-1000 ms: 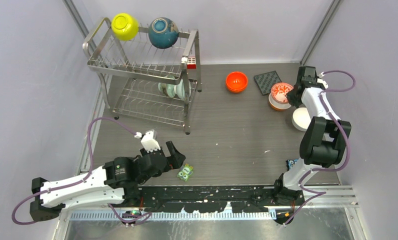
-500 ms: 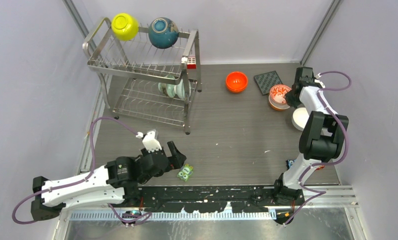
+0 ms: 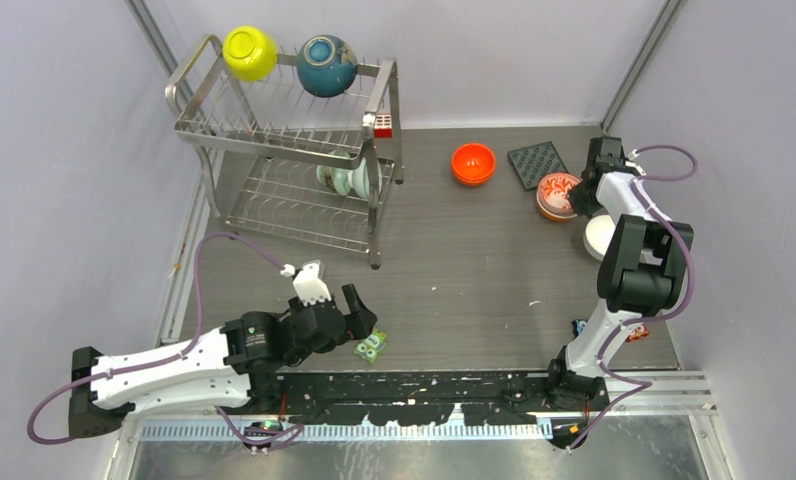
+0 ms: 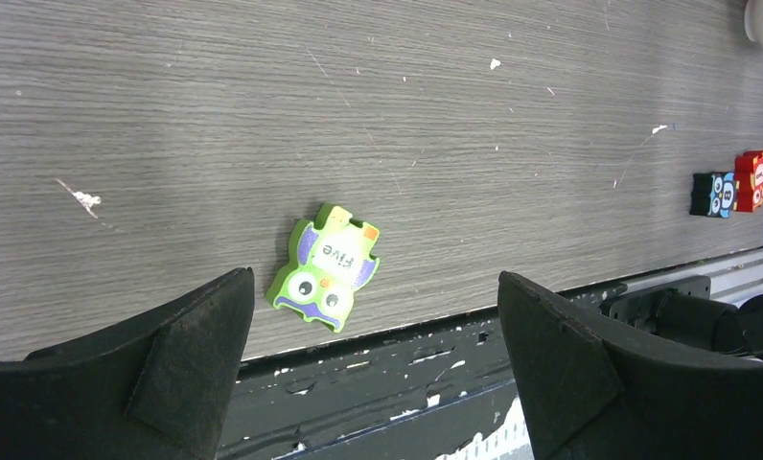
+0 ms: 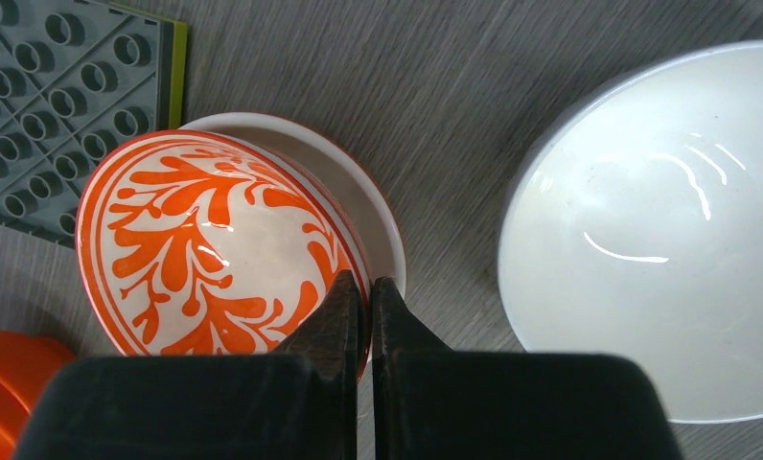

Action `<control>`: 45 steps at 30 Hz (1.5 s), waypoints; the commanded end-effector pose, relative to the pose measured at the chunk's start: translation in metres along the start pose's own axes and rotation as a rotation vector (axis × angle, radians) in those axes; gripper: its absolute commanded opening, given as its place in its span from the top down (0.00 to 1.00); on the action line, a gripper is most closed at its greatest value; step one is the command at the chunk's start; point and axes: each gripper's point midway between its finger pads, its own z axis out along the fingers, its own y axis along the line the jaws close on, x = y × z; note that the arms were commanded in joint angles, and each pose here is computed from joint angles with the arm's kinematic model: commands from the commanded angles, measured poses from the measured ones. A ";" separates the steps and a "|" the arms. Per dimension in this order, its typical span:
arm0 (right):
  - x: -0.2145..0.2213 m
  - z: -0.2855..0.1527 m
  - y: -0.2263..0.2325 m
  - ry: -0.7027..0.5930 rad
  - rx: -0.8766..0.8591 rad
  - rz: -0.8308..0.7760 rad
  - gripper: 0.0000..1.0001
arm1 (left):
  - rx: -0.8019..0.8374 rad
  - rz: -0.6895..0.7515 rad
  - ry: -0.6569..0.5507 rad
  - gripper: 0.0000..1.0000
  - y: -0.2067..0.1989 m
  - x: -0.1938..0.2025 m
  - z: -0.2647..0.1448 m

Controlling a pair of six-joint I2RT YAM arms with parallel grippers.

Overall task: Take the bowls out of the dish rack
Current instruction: Place the bowl with the bowl.

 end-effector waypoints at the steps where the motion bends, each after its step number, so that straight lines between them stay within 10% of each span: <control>1: -0.029 -0.006 0.019 -0.085 -0.051 0.029 0.99 | 0.026 -0.021 -0.024 0.01 -0.008 -0.005 0.001; 23: -0.031 -0.023 0.019 -0.089 -0.072 0.026 0.62 | 0.038 -0.033 -0.007 0.01 -0.006 -0.001 0.000; 45: -0.026 -0.020 0.003 -0.088 -0.012 -0.013 0.74 | 0.048 -0.031 -0.002 0.01 -0.006 -0.001 -0.002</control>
